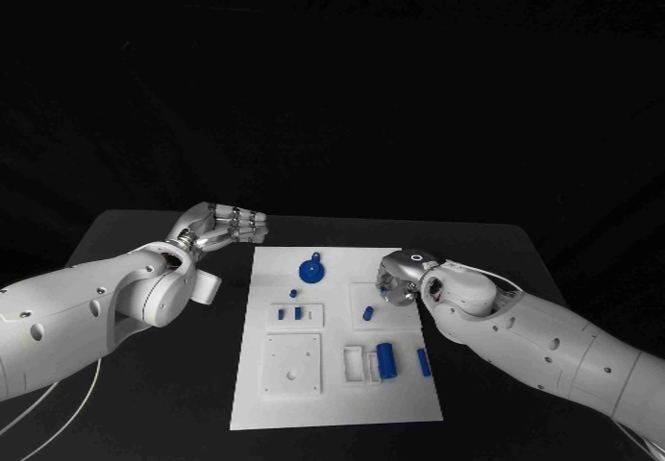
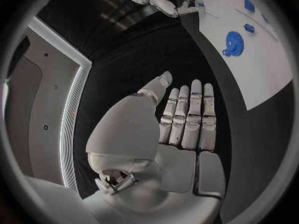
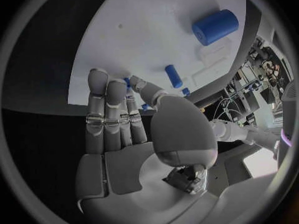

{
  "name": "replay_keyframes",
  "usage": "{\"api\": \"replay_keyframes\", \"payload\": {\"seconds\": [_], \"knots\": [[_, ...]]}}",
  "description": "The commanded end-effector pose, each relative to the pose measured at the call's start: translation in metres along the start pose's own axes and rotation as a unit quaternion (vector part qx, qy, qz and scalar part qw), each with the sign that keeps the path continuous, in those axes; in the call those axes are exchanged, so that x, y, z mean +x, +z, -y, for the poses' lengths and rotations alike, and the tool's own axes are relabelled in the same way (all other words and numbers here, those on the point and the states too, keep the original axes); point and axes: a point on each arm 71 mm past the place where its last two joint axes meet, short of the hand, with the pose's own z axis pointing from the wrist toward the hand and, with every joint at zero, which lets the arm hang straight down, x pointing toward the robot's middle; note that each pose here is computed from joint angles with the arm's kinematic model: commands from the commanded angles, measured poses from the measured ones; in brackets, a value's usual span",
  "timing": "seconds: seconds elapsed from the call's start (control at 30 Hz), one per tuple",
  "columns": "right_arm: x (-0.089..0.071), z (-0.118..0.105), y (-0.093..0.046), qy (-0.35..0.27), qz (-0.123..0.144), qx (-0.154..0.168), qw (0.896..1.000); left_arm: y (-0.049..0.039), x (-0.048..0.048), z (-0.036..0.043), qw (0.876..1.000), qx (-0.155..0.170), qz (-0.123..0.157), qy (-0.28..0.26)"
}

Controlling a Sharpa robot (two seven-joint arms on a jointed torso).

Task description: Assemble the parts on the task board

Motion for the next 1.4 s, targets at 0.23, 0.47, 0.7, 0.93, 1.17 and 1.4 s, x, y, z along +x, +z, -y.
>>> {"api": "replay_keyframes", "payload": {"seconds": [0.23, 0.47, 0.7, 0.93, 1.17, 1.4], "knots": [[0.009, -0.005, -0.001, -0.016, -0.001, -0.001, 1.000, 0.0009, 0.0008, 0.0024, 1.000, 0.008, -0.004, -0.006], [0.005, -0.007, -0.002, -0.021, 0.031, 0.003, 0.999, 0.0011, -0.0001, 0.0019, 1.000, 0.007, -0.004, -0.006], [-0.001, -0.012, -0.005, -0.013, 0.061, -0.005, 0.998, 0.0014, -0.0019, 0.0012, 1.000, 0.006, -0.002, -0.005], [-0.010, -0.015, -0.009, -0.003, 0.078, -0.014, 0.997, 0.0012, -0.0050, 0.0003, 1.000, 0.005, 0.002, -0.003], [-0.025, -0.018, -0.013, 0.006, 0.098, -0.021, 0.995, 0.0012, -0.0079, -0.0007, 1.000, 0.004, 0.005, -0.001], [-0.041, -0.026, -0.017, 0.040, 0.116, -0.034, 0.992, 0.0011, -0.0091, -0.0011, 1.000, 0.003, 0.008, -0.001]]}}
